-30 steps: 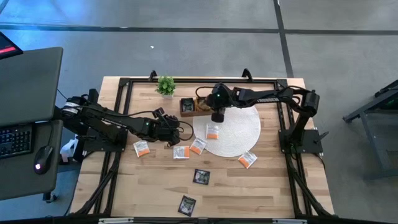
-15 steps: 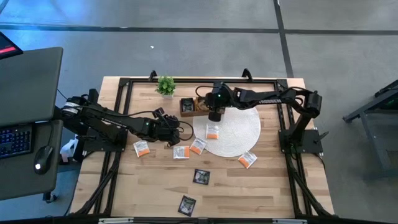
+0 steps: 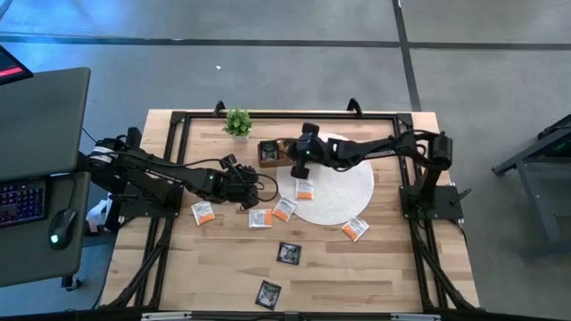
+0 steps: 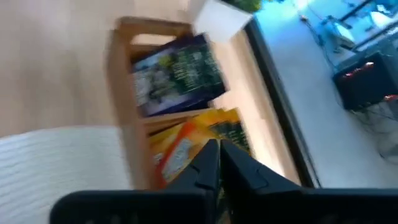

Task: Pick & Place Tea
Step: Put the orange tea bag into the middle section of the wooden organizer

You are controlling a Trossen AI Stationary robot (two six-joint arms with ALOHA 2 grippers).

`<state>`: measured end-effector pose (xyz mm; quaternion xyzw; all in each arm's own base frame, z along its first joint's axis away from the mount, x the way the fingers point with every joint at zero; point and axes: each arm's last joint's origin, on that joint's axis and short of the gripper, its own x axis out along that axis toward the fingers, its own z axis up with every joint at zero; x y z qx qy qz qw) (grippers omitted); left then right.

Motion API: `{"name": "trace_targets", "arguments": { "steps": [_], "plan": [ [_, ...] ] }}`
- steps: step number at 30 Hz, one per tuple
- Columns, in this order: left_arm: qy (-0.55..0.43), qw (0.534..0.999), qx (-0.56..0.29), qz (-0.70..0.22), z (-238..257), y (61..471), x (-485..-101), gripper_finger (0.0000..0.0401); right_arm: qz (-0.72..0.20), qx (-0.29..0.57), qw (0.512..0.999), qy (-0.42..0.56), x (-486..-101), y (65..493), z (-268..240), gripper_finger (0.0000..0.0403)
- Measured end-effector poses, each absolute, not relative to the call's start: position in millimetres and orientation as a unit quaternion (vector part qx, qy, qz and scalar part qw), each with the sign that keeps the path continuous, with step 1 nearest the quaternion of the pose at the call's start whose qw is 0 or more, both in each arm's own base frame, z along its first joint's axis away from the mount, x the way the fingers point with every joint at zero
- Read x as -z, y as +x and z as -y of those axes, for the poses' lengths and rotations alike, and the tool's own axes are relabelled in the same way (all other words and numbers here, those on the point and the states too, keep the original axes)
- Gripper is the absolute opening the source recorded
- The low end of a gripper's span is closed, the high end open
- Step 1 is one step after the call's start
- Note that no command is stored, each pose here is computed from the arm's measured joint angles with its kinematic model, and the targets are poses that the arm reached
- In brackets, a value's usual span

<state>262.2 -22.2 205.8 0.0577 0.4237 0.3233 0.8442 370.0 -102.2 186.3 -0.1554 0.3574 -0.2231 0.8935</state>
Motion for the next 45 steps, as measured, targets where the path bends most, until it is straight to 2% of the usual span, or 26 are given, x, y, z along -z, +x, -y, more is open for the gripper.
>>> {"name": "trace_targets", "arguments": {
  "steps": [4,10,14,18,24,29,35,42,45],
  "plan": [
    [0.056,0.846,-0.321,-0.423,22,263,-206,0.0158,-0.351,0.232,0.897,-0.133,-189,368,105,0.003],
    [0.058,0.845,-0.32,-0.424,22,263,-206,0.0158,-0.33,0.225,0.912,-0.094,-212,360,97,0.0031],
    [0.065,0.846,-0.316,-0.425,22,263,-206,0.0158,-0.374,0.2,0.904,-0.052,-203,351,104,0.0041],
    [0.064,0.85,-0.314,-0.419,23,264,-207,0.0158,-0.404,0.198,0.893,-0.024,-198,344,112,0.0071],
    [0.058,0.852,-0.306,-0.42,23,265,-207,0.0158,-0.389,0.204,0.899,0.009,-196,344,124,0.0114],
    [0.058,0.852,-0.306,-0.421,23,265,-207,0.0158,-0.41,0.211,0.886,0.051,-177,344,131,0.0123],
    [0.058,0.852,-0.307,-0.42,23,265,-207,0.0158,-0.415,0.22,0.882,0.031,-174,345,132,0.0107],
    [0.06,0.851,-0.307,-0.421,23,265,-207,0.0158,-0.411,0.198,0.89,0.005,-176,347,132,0.0009],
    [0.068,0.851,-0.303,-0.424,23,265,-207,0.0158,-0.404,0.197,0.893,-0.014,-180,347,132,0.0018]
  ]
}}
